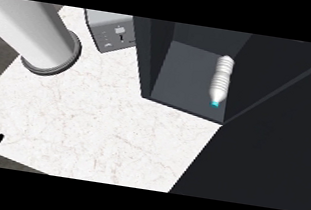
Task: Pick up the bottled water, place it into the cabinet and close the cabinet
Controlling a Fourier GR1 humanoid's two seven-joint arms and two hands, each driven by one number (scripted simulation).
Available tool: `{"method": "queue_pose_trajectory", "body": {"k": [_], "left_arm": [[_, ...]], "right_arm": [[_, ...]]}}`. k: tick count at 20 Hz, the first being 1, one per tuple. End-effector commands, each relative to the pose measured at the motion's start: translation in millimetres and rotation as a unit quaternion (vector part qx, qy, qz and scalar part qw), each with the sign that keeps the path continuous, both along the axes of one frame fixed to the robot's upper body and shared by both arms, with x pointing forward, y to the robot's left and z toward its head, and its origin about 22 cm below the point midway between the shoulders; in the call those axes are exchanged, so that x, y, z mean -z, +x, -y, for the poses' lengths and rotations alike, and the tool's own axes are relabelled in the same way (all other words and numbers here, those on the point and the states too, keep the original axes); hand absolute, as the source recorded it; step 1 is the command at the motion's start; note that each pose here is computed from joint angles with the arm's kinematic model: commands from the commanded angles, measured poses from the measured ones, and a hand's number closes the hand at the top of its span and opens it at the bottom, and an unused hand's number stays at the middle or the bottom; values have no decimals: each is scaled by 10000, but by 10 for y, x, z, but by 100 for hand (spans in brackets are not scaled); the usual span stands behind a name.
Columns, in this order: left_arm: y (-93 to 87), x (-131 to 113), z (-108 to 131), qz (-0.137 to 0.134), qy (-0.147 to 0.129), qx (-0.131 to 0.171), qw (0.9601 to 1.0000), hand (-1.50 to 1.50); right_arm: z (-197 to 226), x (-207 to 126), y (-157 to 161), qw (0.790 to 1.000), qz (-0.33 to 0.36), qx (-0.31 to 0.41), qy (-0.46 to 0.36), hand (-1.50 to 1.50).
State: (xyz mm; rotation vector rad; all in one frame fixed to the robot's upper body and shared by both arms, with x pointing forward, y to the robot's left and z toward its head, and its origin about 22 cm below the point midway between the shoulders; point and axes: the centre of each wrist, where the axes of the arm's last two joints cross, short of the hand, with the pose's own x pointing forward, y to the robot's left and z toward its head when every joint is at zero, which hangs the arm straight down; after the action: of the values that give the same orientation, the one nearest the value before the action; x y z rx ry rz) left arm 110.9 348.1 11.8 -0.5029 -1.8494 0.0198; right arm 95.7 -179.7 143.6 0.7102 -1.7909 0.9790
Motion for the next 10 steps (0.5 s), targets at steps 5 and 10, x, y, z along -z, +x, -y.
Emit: {"method": "queue_pose_trajectory", "body": {"k": [5,10], "left_arm": [[61,-112,-97,140,5,56,9999,-150],[60,-109,-152,99,33,102,9999,-150]], "right_arm": [[-254,183,171,9952,-888,382,177,150],[-357,242,343,9879,-1410,385,523,150]]}}
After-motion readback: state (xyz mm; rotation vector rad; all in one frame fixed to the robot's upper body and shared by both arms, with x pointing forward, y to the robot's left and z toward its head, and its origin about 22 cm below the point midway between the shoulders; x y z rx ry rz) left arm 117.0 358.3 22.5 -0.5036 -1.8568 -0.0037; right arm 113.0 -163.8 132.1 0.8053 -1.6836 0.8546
